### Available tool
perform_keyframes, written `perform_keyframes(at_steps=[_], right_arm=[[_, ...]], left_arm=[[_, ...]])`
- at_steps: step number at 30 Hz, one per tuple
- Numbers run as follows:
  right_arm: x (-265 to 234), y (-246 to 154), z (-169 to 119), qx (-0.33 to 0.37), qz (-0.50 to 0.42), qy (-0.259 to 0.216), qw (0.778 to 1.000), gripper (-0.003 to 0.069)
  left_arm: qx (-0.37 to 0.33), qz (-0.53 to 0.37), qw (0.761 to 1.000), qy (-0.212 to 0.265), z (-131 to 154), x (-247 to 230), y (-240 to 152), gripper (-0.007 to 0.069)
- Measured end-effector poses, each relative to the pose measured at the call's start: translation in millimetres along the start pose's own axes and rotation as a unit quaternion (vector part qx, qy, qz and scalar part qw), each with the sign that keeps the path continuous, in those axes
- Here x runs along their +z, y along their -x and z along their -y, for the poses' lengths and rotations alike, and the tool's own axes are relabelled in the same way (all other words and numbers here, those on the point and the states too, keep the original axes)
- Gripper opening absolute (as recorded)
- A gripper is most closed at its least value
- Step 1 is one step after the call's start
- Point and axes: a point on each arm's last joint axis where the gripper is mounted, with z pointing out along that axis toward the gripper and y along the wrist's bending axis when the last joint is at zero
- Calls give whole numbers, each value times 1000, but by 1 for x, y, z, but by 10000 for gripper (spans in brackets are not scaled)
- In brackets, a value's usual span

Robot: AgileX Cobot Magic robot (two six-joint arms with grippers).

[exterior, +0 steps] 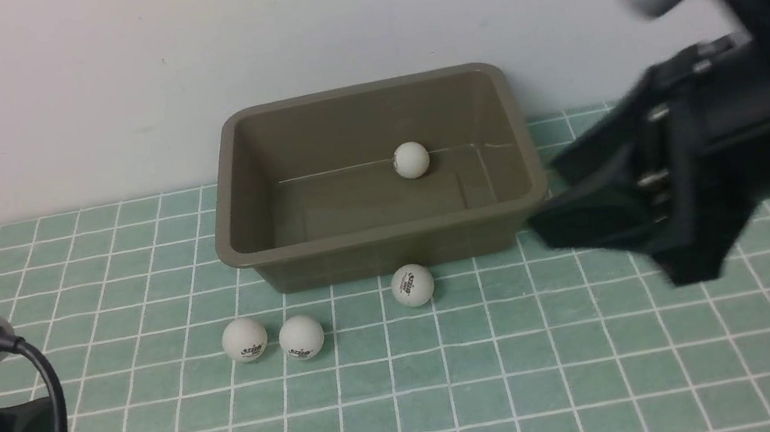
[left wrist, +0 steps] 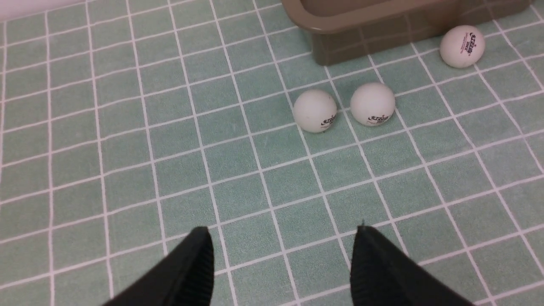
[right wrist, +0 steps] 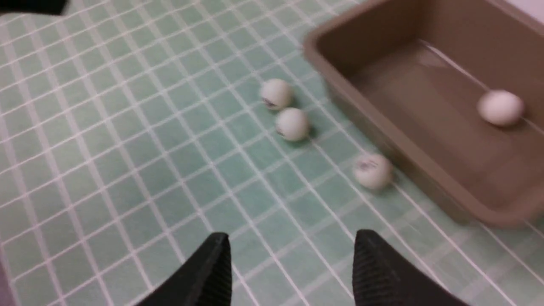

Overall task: Put the table tennis balls in the box on the green coffee tablecloth.
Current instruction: 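Reach for and grasp a ping pong ball on the table beside the basket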

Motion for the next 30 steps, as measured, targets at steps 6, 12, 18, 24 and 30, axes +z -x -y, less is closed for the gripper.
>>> perform_keyframes(at_steps=[6,12,18,24,30], right_arm=[[-69,-23,15,69,-30,-182,980,357],[-107,-41,8,137,-49,-273,951,357],[-116,-55,8,179,-107,-306,929,357],[-116,-56,8,180,-110,-310,927,357],[-116,-56,8,173,-113,-307,929,357]], left_arm=[[-7,14,1000,-21,4,0,3,395],[-12,37,998,-54,9,1,7,395],[-46,-12,994,-97,7,28,7,395],[-62,-70,989,-117,-6,73,16,395],[9,-95,984,-150,-22,124,38,413]])
